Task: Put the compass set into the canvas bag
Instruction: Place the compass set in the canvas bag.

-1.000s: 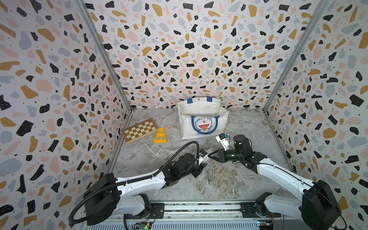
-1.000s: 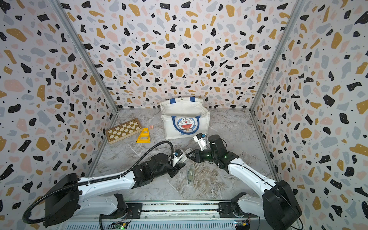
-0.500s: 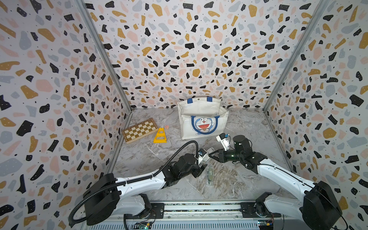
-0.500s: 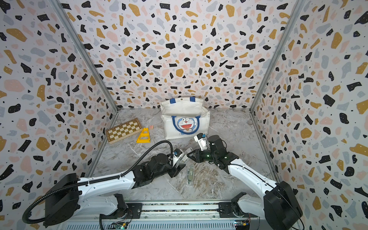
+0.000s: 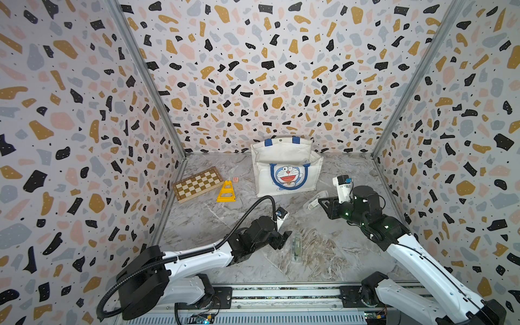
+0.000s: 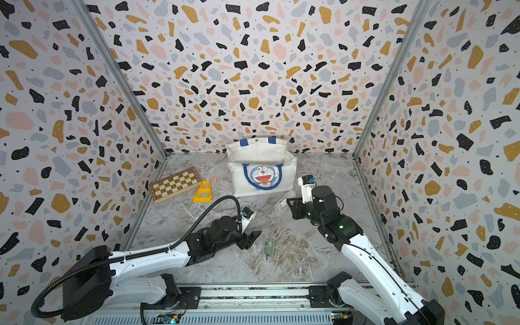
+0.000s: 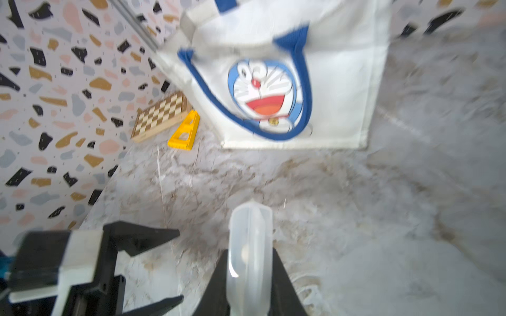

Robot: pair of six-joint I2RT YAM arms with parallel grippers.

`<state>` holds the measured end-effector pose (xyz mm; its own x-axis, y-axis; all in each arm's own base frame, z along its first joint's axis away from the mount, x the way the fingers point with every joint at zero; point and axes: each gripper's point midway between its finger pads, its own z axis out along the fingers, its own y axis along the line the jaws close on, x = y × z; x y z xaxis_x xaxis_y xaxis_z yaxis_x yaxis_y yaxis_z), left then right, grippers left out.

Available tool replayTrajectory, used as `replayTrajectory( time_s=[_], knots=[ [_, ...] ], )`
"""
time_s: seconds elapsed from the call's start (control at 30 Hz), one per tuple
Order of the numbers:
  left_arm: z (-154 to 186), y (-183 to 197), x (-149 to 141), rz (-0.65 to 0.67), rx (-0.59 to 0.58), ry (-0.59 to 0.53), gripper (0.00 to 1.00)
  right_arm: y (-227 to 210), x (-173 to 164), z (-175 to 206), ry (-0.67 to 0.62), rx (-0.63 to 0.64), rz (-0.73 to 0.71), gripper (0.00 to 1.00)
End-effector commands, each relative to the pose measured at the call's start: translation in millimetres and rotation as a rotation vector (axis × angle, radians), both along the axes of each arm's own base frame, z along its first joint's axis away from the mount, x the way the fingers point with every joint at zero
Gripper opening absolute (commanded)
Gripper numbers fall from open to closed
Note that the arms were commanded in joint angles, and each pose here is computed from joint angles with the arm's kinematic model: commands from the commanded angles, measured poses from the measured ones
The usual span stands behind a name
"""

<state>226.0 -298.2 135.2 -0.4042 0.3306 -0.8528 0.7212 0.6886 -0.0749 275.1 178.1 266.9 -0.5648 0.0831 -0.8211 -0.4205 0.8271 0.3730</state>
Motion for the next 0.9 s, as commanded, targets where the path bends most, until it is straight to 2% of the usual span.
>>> replayTrajectory(
  time_s=[0.0,0.17,0.4,0.6,0.87],
  knots=[
    [13,3,5,0.025,-0.061,-0.001,0.76,-23,18,61,-0.177,-0.021,-0.137,0.00],
    [11,13,10,0.054,-0.031,0.030,0.76,-14,42,123,-0.304,0.017,-0.151,0.00],
    [13,21,13,0.078,-0.020,0.057,0.77,11,95,161,-0.359,-0.051,-0.139,0.00],
    [13,25,9,0.093,-0.023,0.094,0.77,40,146,153,-0.339,-0.084,-0.111,0.00],
    [8,35,-1,0.104,-0.015,0.135,0.77,63,219,98,-0.235,-0.225,-0.118,0.00]
  ],
)
